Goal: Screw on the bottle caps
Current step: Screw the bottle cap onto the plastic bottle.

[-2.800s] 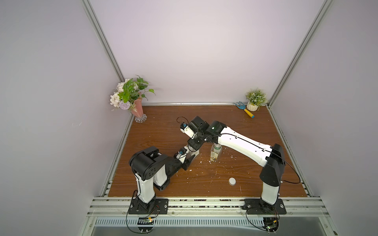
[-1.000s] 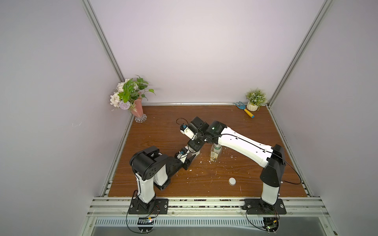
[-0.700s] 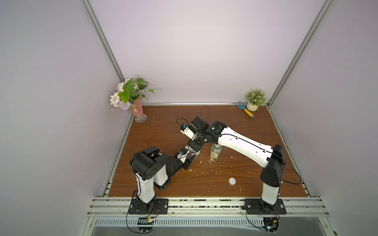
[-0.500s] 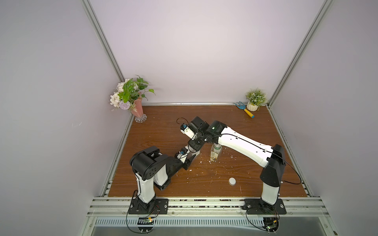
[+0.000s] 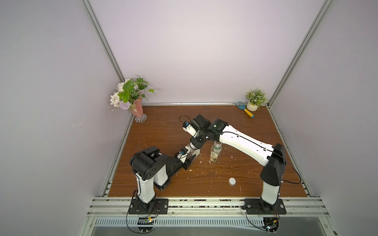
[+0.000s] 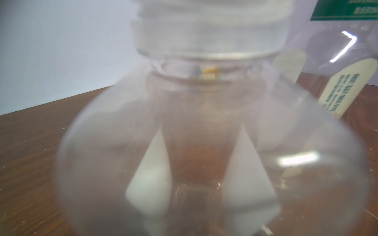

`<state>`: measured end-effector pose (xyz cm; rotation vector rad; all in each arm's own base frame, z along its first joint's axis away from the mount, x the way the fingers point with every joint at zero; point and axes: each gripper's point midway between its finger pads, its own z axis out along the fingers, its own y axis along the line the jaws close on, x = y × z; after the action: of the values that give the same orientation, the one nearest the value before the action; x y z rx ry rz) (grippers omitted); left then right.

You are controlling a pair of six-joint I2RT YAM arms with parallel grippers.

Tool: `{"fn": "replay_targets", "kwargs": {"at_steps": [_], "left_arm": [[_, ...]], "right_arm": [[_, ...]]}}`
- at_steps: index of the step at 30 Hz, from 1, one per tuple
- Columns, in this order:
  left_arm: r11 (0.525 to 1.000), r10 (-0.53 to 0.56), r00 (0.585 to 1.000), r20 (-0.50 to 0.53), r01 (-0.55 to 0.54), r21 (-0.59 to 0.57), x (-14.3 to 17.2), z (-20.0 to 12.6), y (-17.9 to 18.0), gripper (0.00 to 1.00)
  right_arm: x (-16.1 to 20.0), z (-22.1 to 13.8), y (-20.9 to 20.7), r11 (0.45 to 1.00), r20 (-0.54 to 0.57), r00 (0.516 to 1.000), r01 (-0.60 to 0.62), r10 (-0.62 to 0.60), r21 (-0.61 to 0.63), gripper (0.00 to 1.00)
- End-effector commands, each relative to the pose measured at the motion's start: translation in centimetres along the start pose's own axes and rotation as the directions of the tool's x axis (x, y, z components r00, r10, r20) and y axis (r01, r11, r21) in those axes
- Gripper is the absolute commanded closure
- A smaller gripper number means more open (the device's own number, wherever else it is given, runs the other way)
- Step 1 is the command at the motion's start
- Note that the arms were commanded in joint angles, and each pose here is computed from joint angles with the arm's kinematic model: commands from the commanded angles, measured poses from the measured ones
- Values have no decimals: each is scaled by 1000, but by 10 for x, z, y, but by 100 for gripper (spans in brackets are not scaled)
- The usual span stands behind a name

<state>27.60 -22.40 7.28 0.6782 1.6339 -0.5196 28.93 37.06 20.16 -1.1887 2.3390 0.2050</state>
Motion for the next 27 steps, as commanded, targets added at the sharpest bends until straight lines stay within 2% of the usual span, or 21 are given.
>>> {"fn": "replay_targets", "kwargs": {"at_steps": [1, 27], "left_arm": [[1000, 24, 999, 44, -24, 1, -9, 1, -3, 67], [1000, 30, 999, 37, -30, -3, -7, 2, -3, 68]], "right_arm": [[-1, 1, -1, 1000, 9, 1000, -4, 4, -17, 60], [-1, 23, -22, 999, -15, 999, -46, 46, -5, 63]]}}
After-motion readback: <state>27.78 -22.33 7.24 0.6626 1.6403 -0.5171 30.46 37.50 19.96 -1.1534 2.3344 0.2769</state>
